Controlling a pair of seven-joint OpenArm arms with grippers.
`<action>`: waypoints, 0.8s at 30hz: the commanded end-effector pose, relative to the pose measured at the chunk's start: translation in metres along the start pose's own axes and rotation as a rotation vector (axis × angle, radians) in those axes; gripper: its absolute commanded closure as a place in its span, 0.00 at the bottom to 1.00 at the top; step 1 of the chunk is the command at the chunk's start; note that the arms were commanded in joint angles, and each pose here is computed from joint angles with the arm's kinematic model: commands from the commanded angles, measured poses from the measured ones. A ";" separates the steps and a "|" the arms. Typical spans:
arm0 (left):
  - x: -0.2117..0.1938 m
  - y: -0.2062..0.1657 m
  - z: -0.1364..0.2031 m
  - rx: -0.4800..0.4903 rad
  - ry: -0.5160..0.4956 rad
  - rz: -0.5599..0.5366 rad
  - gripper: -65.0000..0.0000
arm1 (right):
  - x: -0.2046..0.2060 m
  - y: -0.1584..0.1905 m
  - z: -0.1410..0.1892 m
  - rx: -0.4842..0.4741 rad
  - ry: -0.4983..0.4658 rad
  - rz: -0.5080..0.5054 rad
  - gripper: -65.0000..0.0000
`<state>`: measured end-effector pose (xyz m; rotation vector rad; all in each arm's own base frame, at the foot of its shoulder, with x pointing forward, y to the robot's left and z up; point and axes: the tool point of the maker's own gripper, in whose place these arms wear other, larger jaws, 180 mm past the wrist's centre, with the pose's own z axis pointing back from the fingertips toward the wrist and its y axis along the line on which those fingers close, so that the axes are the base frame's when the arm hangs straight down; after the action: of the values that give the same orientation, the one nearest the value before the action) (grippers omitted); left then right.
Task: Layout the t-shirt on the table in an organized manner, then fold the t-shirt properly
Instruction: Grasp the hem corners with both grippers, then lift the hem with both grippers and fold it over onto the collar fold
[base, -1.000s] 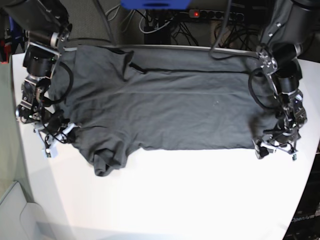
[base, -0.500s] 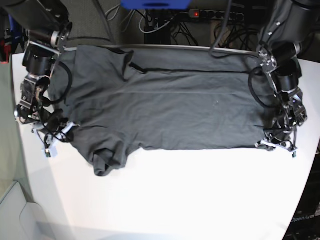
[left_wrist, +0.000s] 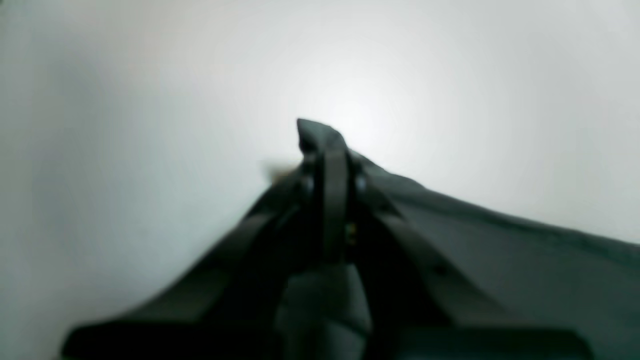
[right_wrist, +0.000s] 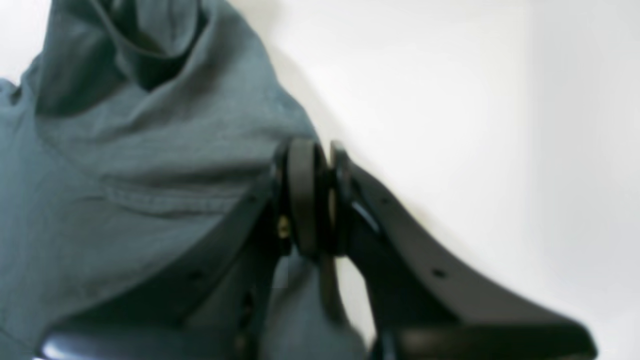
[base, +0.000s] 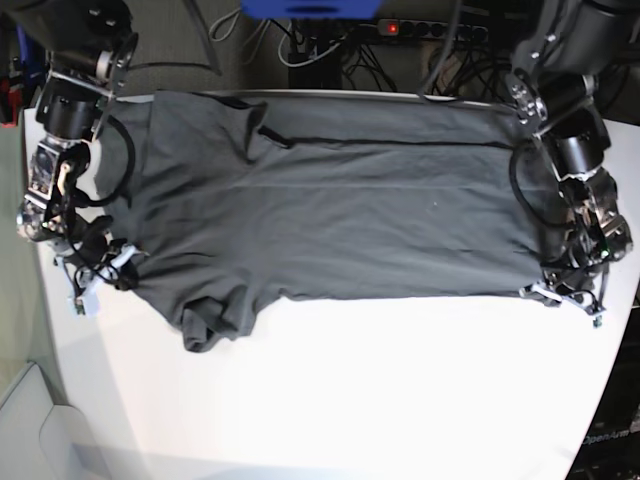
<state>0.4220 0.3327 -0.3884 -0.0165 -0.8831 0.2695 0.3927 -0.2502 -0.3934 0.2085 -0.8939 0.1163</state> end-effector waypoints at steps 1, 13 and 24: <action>0.029 0.004 0.006 0.009 -0.065 -0.011 1.00 | 0.033 -0.008 0.012 -0.011 -0.100 0.022 0.94; 0.032 0.003 0.040 -0.023 -0.075 -0.002 1.00 | 0.045 0.010 0.053 -0.017 -0.174 0.128 0.96; 0.019 0.021 0.077 -0.045 -0.075 0.067 1.00 | 0.043 -0.008 0.097 -0.115 -0.223 0.148 0.96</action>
<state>0.3595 0.3370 -0.3517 -0.1098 -0.8930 0.3203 0.3392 -0.2741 -0.3238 0.0646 -1.0669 0.1745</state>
